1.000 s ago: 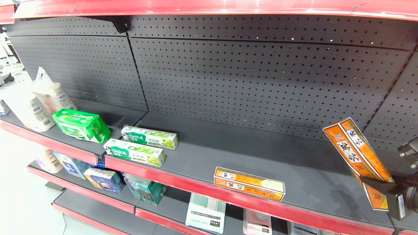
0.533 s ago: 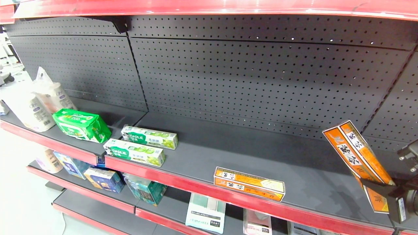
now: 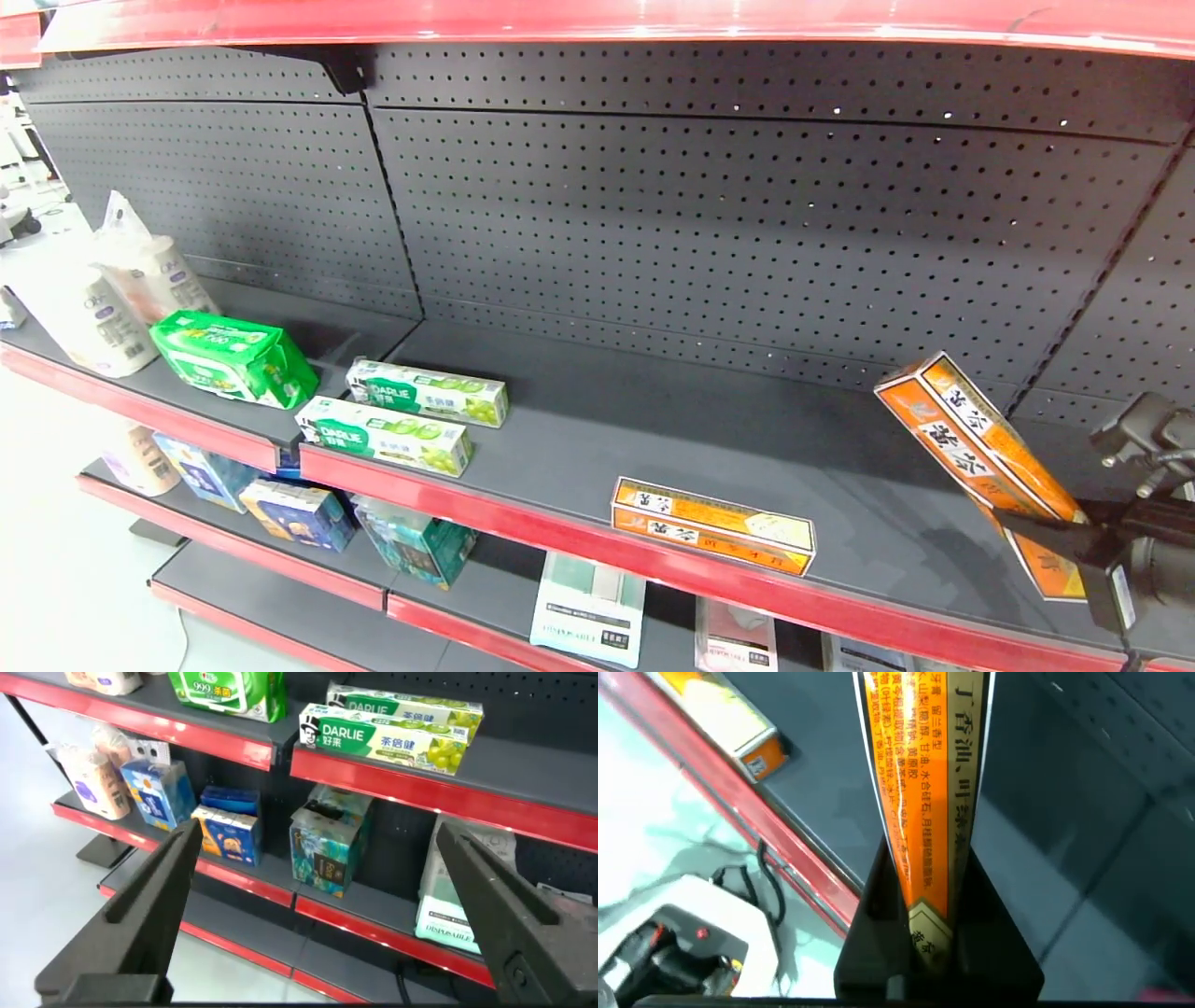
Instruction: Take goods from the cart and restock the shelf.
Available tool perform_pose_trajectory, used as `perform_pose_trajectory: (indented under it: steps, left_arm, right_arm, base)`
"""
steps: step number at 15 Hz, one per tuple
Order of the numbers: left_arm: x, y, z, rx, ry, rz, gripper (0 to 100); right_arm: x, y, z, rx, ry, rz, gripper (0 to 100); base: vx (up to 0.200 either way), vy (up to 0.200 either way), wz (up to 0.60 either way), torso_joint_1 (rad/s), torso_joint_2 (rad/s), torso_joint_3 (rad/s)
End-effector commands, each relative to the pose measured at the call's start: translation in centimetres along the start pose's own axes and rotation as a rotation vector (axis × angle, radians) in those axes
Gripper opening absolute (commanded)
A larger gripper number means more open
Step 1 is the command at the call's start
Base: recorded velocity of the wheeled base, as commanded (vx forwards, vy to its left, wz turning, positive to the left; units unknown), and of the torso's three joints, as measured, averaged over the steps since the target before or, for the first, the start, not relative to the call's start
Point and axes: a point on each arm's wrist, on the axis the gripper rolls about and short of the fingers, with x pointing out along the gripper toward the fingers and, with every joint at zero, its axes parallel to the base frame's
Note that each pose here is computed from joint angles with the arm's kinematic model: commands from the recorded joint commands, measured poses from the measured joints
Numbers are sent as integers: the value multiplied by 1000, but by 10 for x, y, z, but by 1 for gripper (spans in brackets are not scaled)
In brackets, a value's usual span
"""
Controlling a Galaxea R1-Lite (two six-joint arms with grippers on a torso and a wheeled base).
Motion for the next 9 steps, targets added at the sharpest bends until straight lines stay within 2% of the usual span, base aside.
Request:
perform_pose_trajectory:
  steps: [1, 4, 6, 9]
  left_arm:
    - [0, 0, 0, -1, 2, 2, 100]
    - [0, 0, 0, -2, 2, 2, 100]
    - [0, 0, 0, -1, 2, 2, 100]
    - [0, 0, 0, -1, 2, 2, 100]
  right_arm:
    - [34, -15, 7, -35, -1, 67, 0]
    - [61, -26, 13, -91, 18, 107, 0]
    - [86, -31, 13, -134, 21, 188, 0]
    - [112, -34, 25, -183, -9, 252, 0]
  base:
    - [0, 0, 0, 0, 0, 0]
    - [0, 0, 0, 0, 0, 0]
    - [0, 0, 0, 0, 0, 0]
    - [0, 0, 0, 0, 0, 0]
